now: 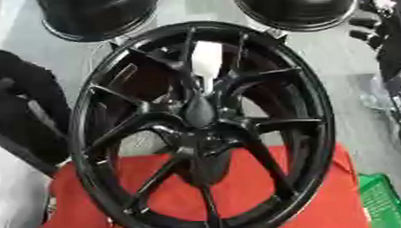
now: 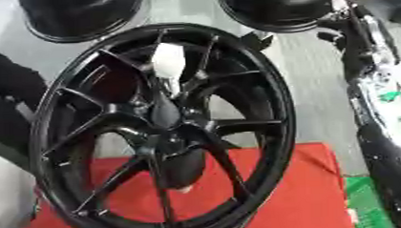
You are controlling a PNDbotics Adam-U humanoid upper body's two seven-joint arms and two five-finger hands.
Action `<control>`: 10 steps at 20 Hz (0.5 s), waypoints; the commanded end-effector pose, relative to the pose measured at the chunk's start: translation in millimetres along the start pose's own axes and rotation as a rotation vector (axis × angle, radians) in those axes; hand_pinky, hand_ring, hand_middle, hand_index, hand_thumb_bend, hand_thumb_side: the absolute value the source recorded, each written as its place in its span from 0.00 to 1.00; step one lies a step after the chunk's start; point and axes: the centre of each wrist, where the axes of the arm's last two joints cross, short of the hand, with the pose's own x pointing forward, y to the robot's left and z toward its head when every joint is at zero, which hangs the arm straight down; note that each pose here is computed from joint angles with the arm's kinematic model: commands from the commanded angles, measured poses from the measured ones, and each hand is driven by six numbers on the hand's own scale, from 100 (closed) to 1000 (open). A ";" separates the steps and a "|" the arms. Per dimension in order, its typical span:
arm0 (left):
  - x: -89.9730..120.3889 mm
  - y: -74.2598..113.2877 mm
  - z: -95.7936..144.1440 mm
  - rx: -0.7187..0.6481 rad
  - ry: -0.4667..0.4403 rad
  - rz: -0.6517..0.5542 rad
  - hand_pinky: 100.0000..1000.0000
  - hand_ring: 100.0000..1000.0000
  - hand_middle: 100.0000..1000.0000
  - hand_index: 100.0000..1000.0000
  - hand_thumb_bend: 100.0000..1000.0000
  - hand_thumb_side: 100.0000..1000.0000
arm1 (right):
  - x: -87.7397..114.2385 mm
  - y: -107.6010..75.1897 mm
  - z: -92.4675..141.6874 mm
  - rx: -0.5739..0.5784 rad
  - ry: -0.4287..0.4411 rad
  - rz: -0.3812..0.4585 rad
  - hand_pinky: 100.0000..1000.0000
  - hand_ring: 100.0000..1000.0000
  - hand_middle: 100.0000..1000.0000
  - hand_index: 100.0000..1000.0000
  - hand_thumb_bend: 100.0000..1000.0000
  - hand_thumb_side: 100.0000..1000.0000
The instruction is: Pull the pin out of the wheel hub.
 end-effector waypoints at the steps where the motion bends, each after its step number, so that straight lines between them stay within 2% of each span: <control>1: 10.0 1.1 -2.4 -0.008 -0.031 -0.011 0.60 0.76 0.73 0.70 0.22 0.69 | 12.0 -3.6 -3.2 0.004 -0.037 0.014 0.77 0.75 0.80 0.78 0.00 0.59; 10: 10.0 1.3 -2.3 -0.003 -0.033 -0.011 0.59 0.76 0.72 0.69 0.23 0.68 | 11.5 -2.4 -3.6 0.013 -0.034 0.020 0.77 0.75 0.80 0.78 0.00 0.60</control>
